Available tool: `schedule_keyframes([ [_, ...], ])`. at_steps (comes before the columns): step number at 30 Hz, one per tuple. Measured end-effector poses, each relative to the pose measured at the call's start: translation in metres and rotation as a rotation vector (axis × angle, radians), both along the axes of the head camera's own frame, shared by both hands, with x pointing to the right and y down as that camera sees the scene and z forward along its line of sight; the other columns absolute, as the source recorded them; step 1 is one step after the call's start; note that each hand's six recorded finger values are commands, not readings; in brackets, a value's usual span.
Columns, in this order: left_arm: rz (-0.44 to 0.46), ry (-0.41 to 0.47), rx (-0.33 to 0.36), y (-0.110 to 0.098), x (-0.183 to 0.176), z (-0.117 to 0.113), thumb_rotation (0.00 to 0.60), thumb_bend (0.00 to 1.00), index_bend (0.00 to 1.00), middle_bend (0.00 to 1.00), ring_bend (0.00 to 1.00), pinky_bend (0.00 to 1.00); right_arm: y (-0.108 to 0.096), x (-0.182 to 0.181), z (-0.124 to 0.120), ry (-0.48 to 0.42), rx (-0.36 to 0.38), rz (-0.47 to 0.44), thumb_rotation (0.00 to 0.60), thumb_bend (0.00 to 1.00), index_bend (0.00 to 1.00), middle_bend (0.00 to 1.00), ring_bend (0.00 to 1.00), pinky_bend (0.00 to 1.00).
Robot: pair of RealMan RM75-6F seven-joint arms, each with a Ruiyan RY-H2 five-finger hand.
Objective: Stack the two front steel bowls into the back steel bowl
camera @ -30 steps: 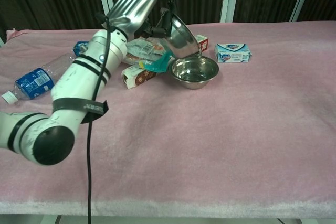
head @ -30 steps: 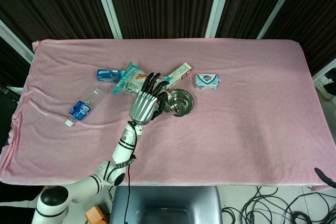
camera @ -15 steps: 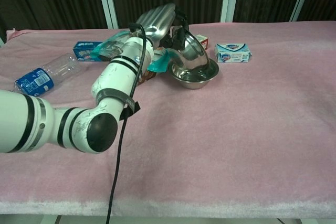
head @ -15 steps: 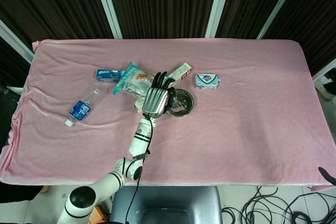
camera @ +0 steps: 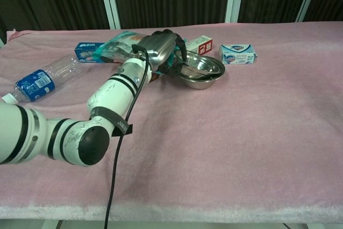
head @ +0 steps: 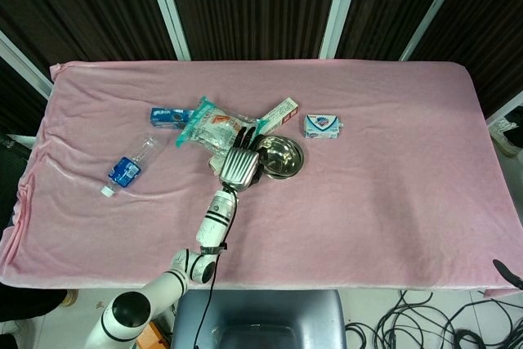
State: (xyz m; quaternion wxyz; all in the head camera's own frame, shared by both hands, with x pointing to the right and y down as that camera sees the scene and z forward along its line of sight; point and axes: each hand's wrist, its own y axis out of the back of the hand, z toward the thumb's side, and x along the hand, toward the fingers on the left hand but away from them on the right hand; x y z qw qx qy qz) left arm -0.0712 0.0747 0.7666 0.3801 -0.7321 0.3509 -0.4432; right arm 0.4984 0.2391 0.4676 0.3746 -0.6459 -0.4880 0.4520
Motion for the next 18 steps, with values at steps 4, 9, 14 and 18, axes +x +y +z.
schedule_keyframes([
  [4, 0.004, -0.038, -0.024, 0.004, -0.008, 0.009, 0.600, 0.46, 0.30, 0.10, 0.00, 0.00, 0.000, -0.001, 0.000, -0.001, 0.004, 0.000, 0.600, 0.30, 0.00, 0.00, 0.00, 0.00],
  [9, 0.001, -0.024, -0.044, 0.009, -0.008, 0.011, 0.600, 0.45, 0.07, 0.04, 0.00, 0.00, -0.001, -0.003, 0.001, 0.003, 0.003, -0.007, 0.600, 0.30, 0.00, 0.00, 0.00, 0.00],
  [14, 0.014, 0.007, -0.091, 0.019, -0.005, 0.013, 0.600, 0.44, 0.00, 0.02, 0.00, 0.00, -0.002, -0.007, 0.004, 0.007, 0.001, -0.013, 0.600, 0.30, 0.00, 0.00, 0.00, 0.00],
  [18, 0.037, 0.025, -0.158, 0.031, -0.003, 0.012, 0.600, 0.44, 0.00, 0.00, 0.00, 0.00, -0.001, -0.011, 0.006, 0.007, -0.004, -0.025, 0.600, 0.30, 0.00, 0.00, 0.00, 0.00],
])
